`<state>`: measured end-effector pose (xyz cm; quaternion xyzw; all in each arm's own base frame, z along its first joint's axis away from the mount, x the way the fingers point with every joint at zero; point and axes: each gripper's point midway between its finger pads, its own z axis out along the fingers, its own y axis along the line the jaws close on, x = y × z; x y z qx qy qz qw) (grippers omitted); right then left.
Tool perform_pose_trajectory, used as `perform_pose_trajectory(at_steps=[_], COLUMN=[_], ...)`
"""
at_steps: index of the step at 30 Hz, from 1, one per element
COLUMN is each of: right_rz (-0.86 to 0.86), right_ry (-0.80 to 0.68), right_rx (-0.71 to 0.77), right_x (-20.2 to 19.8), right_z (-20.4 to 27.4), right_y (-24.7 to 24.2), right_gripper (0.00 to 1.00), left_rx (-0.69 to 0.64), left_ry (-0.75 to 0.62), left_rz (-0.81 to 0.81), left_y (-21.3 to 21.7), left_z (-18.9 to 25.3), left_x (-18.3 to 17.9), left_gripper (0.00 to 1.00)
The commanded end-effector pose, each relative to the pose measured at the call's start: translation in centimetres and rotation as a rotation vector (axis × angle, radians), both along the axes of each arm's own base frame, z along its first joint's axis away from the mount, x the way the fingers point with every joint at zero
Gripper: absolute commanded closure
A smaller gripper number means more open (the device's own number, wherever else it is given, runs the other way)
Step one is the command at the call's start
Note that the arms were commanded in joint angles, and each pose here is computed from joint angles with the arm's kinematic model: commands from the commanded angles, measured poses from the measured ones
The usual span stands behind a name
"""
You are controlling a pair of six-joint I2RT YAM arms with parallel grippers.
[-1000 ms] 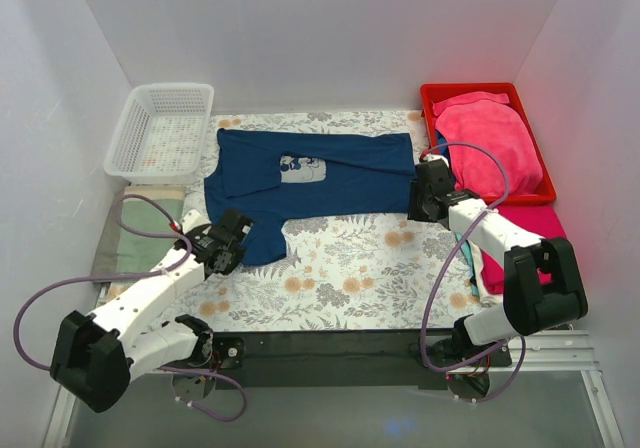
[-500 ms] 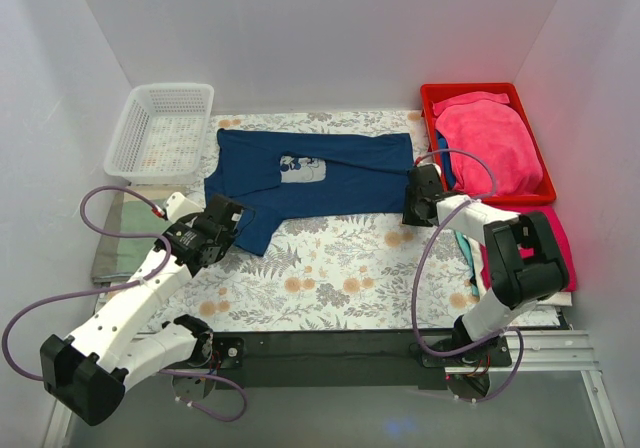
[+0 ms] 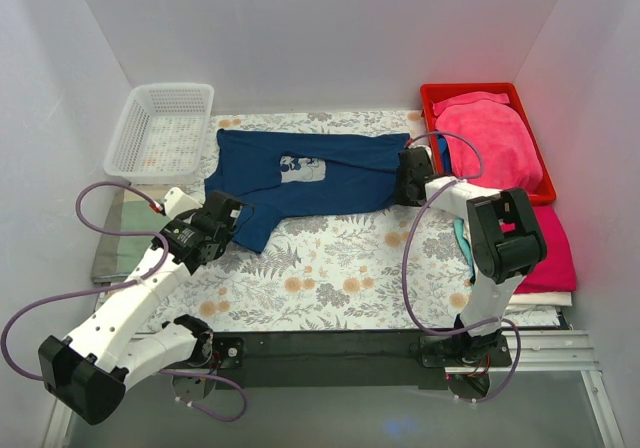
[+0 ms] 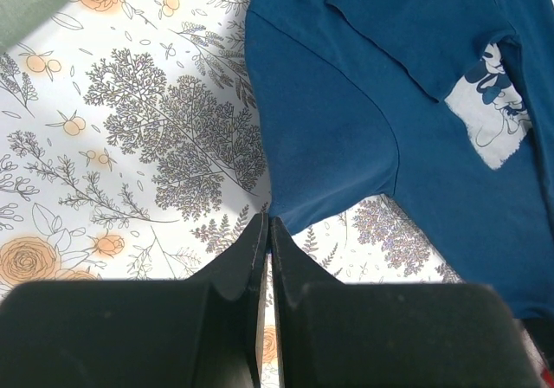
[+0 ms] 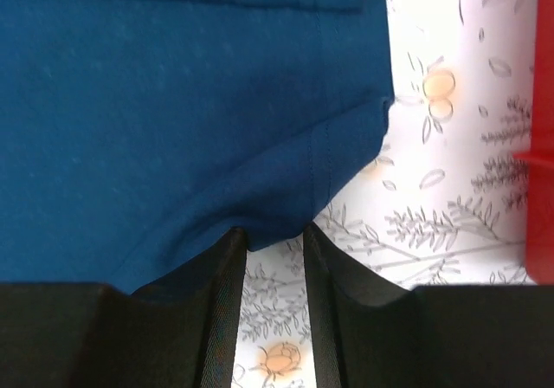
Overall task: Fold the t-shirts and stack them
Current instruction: Grap the side of the flattened tshirt closest away from the robot with both arms
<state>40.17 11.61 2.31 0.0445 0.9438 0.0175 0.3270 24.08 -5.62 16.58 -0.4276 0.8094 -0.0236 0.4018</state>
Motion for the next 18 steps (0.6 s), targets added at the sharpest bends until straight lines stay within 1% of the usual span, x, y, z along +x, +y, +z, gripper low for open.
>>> perform_pose_trajectory(at_steps=[1, 3, 4, 11, 13, 14, 16, 18], right_rz=[0.012, 0.020, 0.022, 0.059, 0.075, 0.079, 0.079, 0.069], right_ry=[-0.074, -0.097, -0.125, -0.176, -0.166, -0.177, -0.161, -0.165], right_rx=[0.000, -0.012, -0.011, -0.022, -0.035, -0.036, -0.051, -0.070], right_x=[2.7, 3.7, 4.7, 8.3, 9.0, 9.8, 10.4, 10.8], right_z=[2.3, 2.9, 4.0, 5.7, 4.9, 5.6, 4.9, 5.3], right_y=[0.7, 0.9, 1.1, 2.2, 2.5, 2.7, 2.8, 2.4], right_gripper=[0.62, 0.62, 0.61, 0.61, 0.61, 0.61, 0.61, 0.61], left_rx=[0.029, 0.031, 0.033, 0.050, 0.052, 0.052, 0.051, 0.053], left_ry=[-0.030, -0.030, -0.024, 0.002, 0.009, 0.009, 0.021, 0.031], left_rz=[0.011, 0.006, 0.005, -0.009, -0.018, -0.021, -0.031, -0.040], left_y=[0.5, 0.4, 0.4, 0.1, -0.1, -0.2, -0.5, -0.8], left_z=[1.1, 1.0, 0.8, -0.2, -0.5, -0.6, -1.0, -1.4], left_x=[0.4, 0.5, 0.5, 0.8, 0.9, 1.0, 1.2, 1.5], left_gripper=[1.00, 1.00, 1.00, 1.00, 1.00, 1.00, 1.00, 1.00])
